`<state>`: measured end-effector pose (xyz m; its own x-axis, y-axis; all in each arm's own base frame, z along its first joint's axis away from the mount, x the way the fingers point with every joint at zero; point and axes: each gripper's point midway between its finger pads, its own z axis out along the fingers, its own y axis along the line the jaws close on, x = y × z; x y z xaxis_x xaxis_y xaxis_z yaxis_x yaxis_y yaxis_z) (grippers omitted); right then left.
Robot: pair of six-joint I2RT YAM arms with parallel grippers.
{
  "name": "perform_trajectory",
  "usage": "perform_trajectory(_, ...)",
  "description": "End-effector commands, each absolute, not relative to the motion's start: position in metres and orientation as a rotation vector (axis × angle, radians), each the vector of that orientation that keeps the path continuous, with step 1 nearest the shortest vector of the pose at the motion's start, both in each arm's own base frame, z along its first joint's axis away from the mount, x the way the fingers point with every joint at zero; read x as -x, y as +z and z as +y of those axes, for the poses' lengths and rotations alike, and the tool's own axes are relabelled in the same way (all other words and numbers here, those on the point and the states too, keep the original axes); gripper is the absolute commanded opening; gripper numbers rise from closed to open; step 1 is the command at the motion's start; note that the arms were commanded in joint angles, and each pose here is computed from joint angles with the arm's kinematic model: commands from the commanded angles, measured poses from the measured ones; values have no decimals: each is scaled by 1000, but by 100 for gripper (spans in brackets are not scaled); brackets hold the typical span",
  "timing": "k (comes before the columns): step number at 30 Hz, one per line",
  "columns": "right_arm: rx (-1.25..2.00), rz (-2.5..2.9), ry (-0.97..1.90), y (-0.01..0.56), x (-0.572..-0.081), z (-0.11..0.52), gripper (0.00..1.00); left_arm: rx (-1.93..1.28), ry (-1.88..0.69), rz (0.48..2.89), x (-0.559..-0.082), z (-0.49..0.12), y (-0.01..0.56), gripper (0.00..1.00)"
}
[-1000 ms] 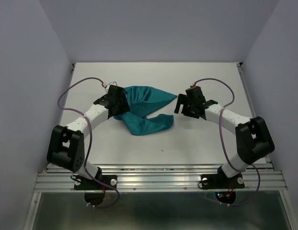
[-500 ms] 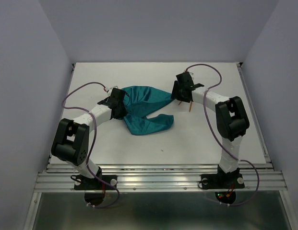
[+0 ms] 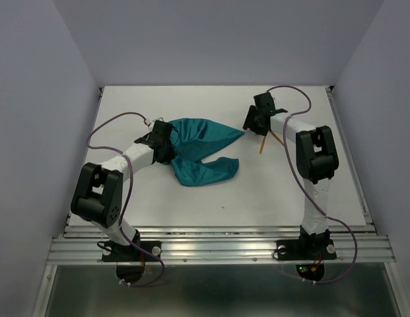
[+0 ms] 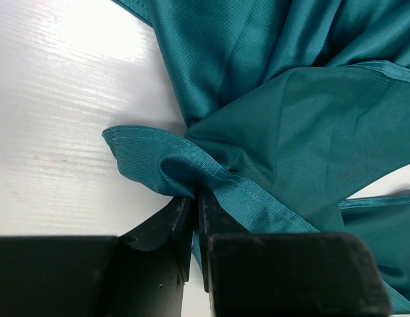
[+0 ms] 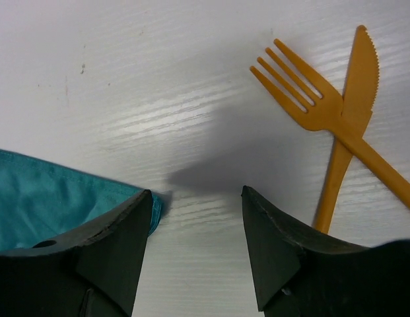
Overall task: Fold the napkin into a case and place the utensils inside
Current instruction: Move the utensils to the center of the board, then flatten out the crumpled napkin at the center of the board.
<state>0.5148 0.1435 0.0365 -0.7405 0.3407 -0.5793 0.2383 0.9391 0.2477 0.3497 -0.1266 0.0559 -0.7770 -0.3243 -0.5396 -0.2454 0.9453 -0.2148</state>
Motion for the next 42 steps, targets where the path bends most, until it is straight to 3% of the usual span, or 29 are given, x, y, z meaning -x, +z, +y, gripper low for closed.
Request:
perform_trajectory(1,-477,2467,151,33,-497,115,63,374,-205,2459,-364,-134,73,19)
perform_trajectory(25,-723,2394,-50,41,-480,-12,65,339,-231,2455,-372,-141,80,19)
perform_trajectory(30,-600,2406,183,63,-476,29,66,342,-229,2459,-372,-141,78,17)
perform_trajectory(32,-511,2431,298,69,-466,67,68,342,-223,2465,-373,-141,75,12)
perform_trajectory(37,-302,2512,429,65,-418,142,77,356,-223,2471,-373,-142,73,0)
perform_trajectory(42,-155,2580,540,55,-368,200,80,352,-232,2461,-374,-142,79,0)
